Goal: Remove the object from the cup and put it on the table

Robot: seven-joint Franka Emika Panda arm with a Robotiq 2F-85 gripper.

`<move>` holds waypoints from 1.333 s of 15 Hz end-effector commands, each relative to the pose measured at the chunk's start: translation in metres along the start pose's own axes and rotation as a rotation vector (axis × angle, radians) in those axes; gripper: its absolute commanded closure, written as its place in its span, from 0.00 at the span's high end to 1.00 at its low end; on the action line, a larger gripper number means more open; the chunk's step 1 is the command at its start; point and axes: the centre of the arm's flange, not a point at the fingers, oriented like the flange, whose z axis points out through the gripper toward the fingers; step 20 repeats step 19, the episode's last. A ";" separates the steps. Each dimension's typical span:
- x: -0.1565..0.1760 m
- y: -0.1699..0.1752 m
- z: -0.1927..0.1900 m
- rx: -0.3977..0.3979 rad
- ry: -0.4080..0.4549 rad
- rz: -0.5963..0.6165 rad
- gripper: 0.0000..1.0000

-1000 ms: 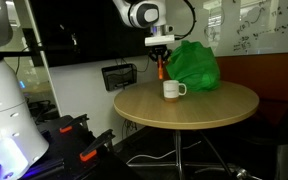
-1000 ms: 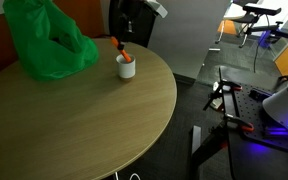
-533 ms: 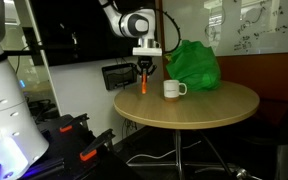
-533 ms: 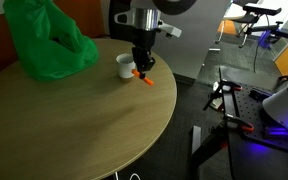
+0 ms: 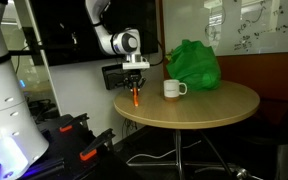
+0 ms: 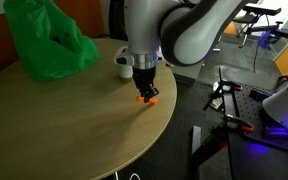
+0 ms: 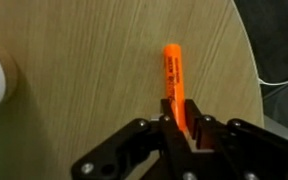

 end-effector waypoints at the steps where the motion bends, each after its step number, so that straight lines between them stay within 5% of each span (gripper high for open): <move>1: 0.007 0.005 0.009 -0.069 -0.039 0.011 0.05; 3: 0.006 0.007 0.005 -0.084 -0.045 -0.006 0.45; 5: 0.000 0.010 -0.002 -0.083 -0.050 -0.031 0.50; 11: -0.029 0.037 -0.058 -0.018 0.086 0.051 0.95; 15: -0.055 0.053 -0.115 0.046 0.197 0.124 1.00; 20: -0.072 0.057 -0.155 -0.008 0.252 0.138 1.00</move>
